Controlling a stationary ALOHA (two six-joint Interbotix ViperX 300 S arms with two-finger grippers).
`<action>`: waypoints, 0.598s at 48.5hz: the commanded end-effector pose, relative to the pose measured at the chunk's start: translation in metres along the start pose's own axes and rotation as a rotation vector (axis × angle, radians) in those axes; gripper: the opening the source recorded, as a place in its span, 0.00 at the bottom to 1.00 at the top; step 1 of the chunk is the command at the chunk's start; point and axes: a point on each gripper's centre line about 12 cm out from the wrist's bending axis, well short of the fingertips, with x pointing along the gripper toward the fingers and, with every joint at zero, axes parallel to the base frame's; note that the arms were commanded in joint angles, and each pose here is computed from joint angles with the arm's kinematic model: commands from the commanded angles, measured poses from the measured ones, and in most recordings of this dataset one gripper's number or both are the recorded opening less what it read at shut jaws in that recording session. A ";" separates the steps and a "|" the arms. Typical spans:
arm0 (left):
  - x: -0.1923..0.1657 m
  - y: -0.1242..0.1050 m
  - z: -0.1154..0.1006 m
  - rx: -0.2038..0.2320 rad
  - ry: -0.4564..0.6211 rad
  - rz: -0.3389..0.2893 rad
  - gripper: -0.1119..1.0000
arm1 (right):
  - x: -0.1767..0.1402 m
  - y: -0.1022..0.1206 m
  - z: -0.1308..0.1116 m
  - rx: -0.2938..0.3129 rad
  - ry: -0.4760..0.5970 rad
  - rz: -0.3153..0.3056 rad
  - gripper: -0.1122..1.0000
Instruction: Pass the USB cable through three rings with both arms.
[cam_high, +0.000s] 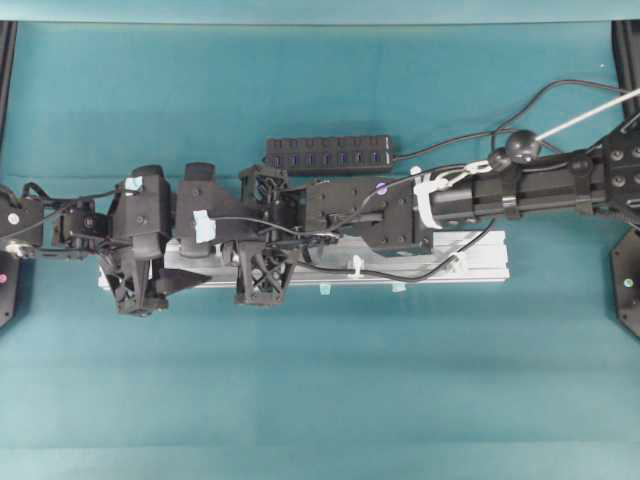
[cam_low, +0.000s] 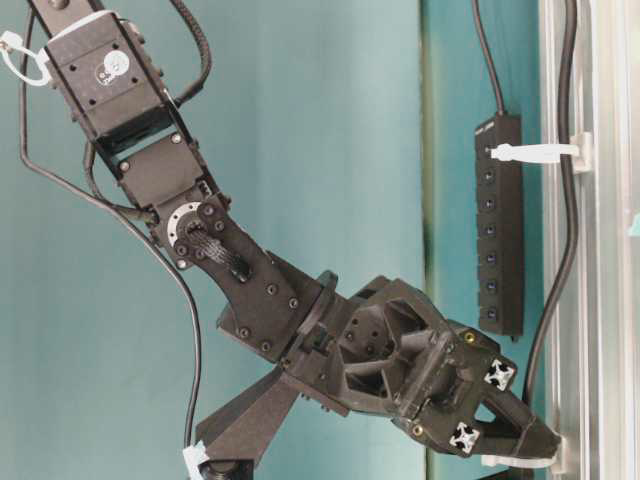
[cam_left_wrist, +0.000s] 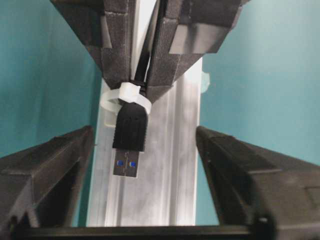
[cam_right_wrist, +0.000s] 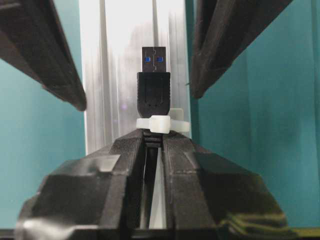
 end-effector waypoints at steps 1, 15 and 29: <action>0.000 0.001 0.008 0.001 -0.028 0.002 0.75 | -0.009 0.003 0.011 0.009 -0.046 0.004 0.04; -0.001 0.001 0.007 0.001 -0.034 0.002 0.30 | -0.010 0.003 0.012 0.010 -0.048 0.004 0.04; -0.005 0.001 0.008 0.001 -0.048 0.002 0.30 | -0.010 0.003 0.012 0.007 -0.049 0.004 0.04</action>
